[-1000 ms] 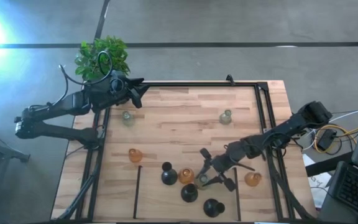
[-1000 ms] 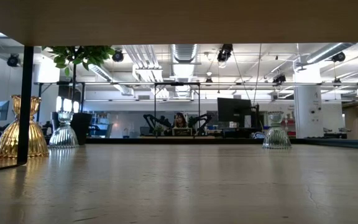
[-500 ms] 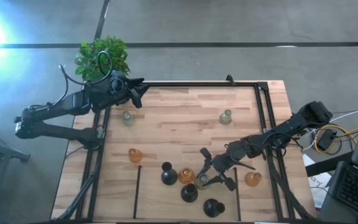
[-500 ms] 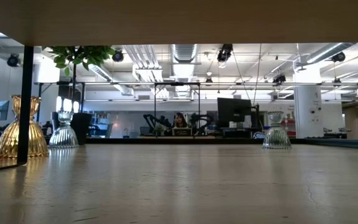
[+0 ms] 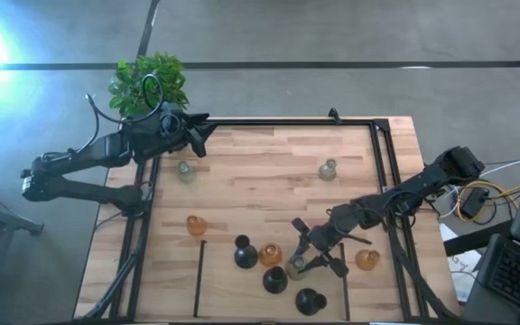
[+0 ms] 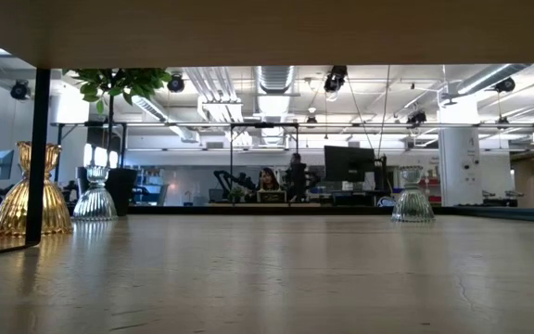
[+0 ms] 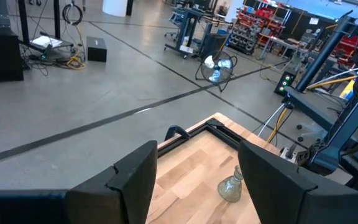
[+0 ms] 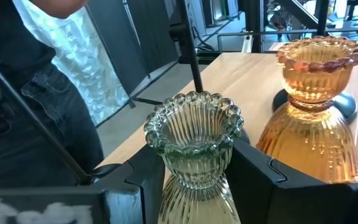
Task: Pick & Place candle stick holders
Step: Put the bottom right transparent glass candle holder on the shelf
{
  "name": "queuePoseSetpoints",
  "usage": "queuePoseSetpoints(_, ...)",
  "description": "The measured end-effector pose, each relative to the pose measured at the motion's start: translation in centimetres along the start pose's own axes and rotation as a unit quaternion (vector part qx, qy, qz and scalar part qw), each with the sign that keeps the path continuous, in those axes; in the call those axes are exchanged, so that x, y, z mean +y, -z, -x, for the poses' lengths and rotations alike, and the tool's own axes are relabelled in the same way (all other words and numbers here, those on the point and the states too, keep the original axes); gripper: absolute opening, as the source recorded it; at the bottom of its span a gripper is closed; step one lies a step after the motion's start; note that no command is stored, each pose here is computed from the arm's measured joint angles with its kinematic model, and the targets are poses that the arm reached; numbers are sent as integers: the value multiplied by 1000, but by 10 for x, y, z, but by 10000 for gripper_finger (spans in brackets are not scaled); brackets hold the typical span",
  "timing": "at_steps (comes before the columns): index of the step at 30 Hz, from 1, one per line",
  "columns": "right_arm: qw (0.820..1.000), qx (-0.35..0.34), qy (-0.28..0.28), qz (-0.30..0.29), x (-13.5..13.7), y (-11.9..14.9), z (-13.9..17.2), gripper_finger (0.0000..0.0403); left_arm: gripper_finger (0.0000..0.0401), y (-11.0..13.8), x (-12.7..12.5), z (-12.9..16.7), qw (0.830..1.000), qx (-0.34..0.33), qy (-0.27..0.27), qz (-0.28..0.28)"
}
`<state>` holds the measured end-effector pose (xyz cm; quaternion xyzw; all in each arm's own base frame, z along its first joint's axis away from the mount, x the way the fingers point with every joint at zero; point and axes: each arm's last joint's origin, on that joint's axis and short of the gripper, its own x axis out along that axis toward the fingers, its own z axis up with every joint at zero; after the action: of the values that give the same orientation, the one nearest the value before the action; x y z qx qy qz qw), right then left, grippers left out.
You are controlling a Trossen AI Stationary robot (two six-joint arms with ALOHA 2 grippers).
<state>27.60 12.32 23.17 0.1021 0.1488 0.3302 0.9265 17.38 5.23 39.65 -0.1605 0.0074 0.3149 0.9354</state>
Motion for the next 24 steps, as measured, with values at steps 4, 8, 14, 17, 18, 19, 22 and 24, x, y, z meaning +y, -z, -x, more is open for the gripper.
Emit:
queuePoseSetpoints(4, 1000, 1, -1, -11, 0, 0, 0, 150, 229, 0, 0, 0, 1000, 0, 0, 0)
queuePoseSetpoints(8, 1000, 2, -1, -17, 0, 0, 0, 151, 229, 0, 0, 0, 1000, 0, 0, 0)
queuePoseSetpoints(14, 1000, 5, 3, -16, 0, 1, 0, 170, 229, 0, 0, 0, 1000, 0, 0, 0)
queuePoseSetpoints(17, 1000, 7, 5, -16, -1, 1, 0, 190, 229, 0, 0, 0, 1000, 0, 0, 0)
queuePoseSetpoints(18, 1000, 7, 7, -17, -1, 2, 0, 198, 229, 0, 0, 0, 1000, 0, 0, 0)
queuePoseSetpoints(19, 1000, 7, 8, -17, -1, 2, 0, 204, 229, 0, 0, 0, 1000, 0, 0, 0)
queuePoseSetpoints(22, 1000, 6, 14, -16, -1, 2, 0, 222, 229, 0, 0, 0, 1000, 0, 0, 0)
queuePoseSetpoints(24, 1000, 4, 15, -16, -1, 1, 0, 230, 229, 0, 0, 0, 1000, 0, 0, 0)
